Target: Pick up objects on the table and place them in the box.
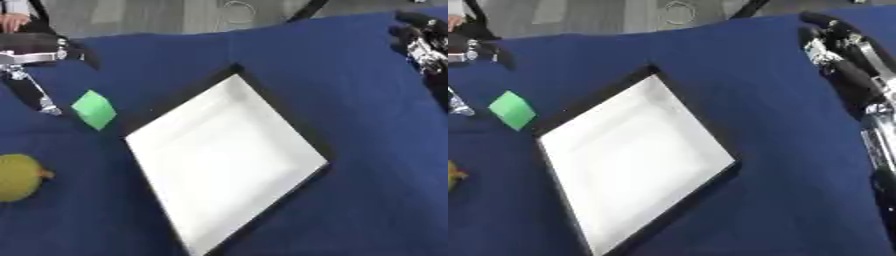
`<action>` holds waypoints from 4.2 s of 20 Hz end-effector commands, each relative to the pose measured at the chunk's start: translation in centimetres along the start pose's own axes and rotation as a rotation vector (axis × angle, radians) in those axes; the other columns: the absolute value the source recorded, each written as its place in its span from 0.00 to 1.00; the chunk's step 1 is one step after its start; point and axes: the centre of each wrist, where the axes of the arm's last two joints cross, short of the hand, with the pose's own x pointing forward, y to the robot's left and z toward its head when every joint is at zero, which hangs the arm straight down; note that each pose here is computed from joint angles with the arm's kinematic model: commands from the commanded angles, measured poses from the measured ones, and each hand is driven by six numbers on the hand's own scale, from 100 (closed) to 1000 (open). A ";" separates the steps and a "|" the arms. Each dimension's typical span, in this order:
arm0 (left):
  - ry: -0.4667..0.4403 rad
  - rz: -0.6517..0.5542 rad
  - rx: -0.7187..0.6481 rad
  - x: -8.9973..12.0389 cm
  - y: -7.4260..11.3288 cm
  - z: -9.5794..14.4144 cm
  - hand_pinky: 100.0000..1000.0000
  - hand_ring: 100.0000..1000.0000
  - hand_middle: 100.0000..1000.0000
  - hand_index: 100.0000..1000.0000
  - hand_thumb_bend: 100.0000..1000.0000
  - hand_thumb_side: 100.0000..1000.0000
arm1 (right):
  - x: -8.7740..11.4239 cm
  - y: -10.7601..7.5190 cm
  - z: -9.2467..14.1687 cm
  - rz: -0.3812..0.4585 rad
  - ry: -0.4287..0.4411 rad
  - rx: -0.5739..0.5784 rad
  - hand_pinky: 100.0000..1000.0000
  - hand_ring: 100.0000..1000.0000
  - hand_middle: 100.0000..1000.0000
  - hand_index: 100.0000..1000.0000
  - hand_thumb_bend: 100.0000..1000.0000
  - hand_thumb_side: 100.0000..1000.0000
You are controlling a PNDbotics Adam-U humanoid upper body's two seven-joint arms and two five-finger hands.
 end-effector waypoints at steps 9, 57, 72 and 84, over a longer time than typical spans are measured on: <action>-0.223 -0.239 -0.299 -0.7 0.8 -0.1 0.89 0.87 0.84 0.85 0.54 0.00 | 0.8 -0.3 -0.4 0.025 -0.018 0.004 1.00 0.99 1.00 0.87 0.00 0.41; -0.454 -0.253 0.219 7.2 12.6 -1.2 0.67 0.60 0.50 0.57 0.44 0.00 | 1.7 -2.3 -0.3 0.011 -0.042 -0.121 1.00 1.00 1.00 0.87 0.00 0.41; -0.766 -0.368 0.280 18.8 16.5 -4.7 0.63 0.54 0.47 0.54 0.51 0.00 | 1.0 -5.7 -0.7 0.056 0.012 -0.266 1.00 1.00 1.00 0.87 0.00 0.41; -0.762 -0.408 0.229 22.5 14.1 -7.5 0.62 0.53 0.47 0.53 0.53 0.00 | 0.3 -7.9 0.3 0.112 0.050 -0.325 1.00 1.00 1.00 0.87 0.00 0.41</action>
